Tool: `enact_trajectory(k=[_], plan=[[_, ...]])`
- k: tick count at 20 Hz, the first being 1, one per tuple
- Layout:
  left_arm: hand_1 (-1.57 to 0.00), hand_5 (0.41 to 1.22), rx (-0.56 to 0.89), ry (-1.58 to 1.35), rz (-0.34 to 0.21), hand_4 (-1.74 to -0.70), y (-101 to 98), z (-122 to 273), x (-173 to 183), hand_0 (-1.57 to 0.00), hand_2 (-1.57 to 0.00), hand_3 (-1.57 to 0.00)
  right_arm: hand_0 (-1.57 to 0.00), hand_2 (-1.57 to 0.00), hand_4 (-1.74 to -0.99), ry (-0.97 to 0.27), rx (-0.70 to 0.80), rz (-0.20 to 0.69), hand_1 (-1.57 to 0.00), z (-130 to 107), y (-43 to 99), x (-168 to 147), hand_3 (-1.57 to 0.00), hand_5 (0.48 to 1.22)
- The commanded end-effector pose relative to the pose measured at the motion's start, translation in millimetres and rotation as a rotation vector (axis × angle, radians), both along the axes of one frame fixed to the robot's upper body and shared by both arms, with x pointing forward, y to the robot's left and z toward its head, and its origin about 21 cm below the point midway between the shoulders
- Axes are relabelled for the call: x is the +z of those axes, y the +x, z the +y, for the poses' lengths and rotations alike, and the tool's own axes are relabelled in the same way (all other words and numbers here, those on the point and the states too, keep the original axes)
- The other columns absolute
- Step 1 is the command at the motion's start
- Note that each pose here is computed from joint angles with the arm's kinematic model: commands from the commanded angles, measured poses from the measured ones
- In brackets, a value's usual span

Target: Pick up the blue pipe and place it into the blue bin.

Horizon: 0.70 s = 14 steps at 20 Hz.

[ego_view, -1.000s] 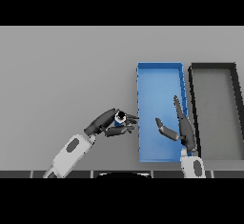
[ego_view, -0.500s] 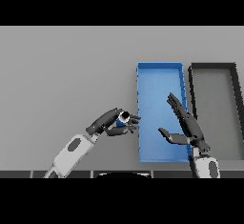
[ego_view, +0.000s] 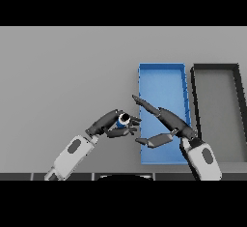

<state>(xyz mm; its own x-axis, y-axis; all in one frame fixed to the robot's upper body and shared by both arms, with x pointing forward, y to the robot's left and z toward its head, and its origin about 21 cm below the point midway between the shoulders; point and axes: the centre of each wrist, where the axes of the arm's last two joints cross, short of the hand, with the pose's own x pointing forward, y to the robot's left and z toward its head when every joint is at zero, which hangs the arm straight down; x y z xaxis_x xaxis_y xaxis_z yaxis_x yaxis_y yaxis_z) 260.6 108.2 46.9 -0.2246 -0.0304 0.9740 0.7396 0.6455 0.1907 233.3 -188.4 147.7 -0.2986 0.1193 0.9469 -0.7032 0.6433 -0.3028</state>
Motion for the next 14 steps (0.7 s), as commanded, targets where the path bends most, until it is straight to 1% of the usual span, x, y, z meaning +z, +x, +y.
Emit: enact_trajectory(k=[1, 3, 4, 5, 6, 7, 8, 10, 11, 12, 13, 14], plan=[[-1.57, 1.221, 0.003, 0.0, -0.008, -1.74, -0.1, 0, 0, -1.57, -1.57, -1.49, 0.0, 0.0, -1.276, 0.002, 0.035, 0.003, 0.0, 5, -0.1, 2, 0.0, 0.527], [-1.57, 1.221, -0.013, -0.008, -0.003, -1.74, 0.5, -1, 0, -1.57, -1.57, -1.5, 0.0, 0.0, -1.241, -0.033, 0.071, 0.004, 0.0, 20, 8.4, 4, 0.0, 0.53], [-1.57, 1.221, -0.023, -0.019, -0.007, -1.74, -0.3, 2, -3, -1.57, -1.57, -1.52, 0.0, 0.0, -1.232, -0.034, 0.096, 0.007, 0.0, 25, 8.5, 4, 0.0, 0.531], [-1.57, 1.221, -0.029, -0.027, -0.005, -1.74, -0.6, 3, -3, -1.57, -1.57, -1.53, 0.0, 0.0, -1.23, -0.041, 0.107, 0.004, 0.0, 34, 14.3, 7, 0.0, 0.532], [-1.57, 1.221, -0.034, -0.03, 0.002, -1.74, 0.2, -1, 1, -1.57, -1.57, -1.53, 0.0, 0.0, -1.227, -0.045, 0.127, -0.003, 0.0, 38, 16.5, 10, 0.0, 0.532], [-1.57, 1.221, -0.03, -0.016, 0.01, -1.74, -0.7, -2, -3, -1.57, -1.57, -1.54, 0.0, 0.0, -1.225, -0.049, 0.145, -0.006, 0.0, 46, 18.3, 9, 0.0, 0.529], [-1.57, 1.221, -0.031, -0.005, 0.005, -1.74, -1.9, 0, -4, -1.57, -1.57, -1.54, 0.0, 0.0, -1.222, -0.057, 0.147, -0.005, 0.0, 53, 22.2, 11, 0.0, 0.519], [-1.57, 1.221, -0.03, 0.02, -0.025, -1.74, -2.2, 0, -3, -1.57, -1.57, -1.54, 0.0, 0.0, -1.218, -0.056, 0.166, -0.003, 0.0, 60, 30.6, 15, 0.0, 0.508], [-1.57, 1.221, -0.028, 0.003, -0.016, -1.74, -1.9, 7, -3, -1.57, -1.57, -1.54, 0.0, -0.03, -1.222, -0.045, 0.187, -0.009, -0.01, 64, 33.0, 16, 0.0, 0.506], [-1.57, 1.221, -0.033, -0.001, 0.004, -1.74, 1.0, 7, -3, -1.57, -1.57, -1.48, -0.05, -0.1, -1.245, -0.054, 0.205, -0.011, -0.08, 70, 36.6, 21, -0.05, 0.506], [-1.33, 1.221, -0.03, 0.036, -0.025, -1.74, 2.0, 4, -3, -1.39, -1.32, -1.29, -0.18, -0.24, -1.294, -0.068, 0.217, -0.007, -0.22, 75, 39.2, 22, -0.16, 0.509], [-1.08, 1.221, -0.034, 0.139, -0.019, -1.68, 3.2, 2, -1, -1.18, -1.06, -1.03, -0.35, -0.38, -1.335, -0.078, 0.232, -0.004, -0.38, 78, 42.8, 23, -0.3, 0.507]])
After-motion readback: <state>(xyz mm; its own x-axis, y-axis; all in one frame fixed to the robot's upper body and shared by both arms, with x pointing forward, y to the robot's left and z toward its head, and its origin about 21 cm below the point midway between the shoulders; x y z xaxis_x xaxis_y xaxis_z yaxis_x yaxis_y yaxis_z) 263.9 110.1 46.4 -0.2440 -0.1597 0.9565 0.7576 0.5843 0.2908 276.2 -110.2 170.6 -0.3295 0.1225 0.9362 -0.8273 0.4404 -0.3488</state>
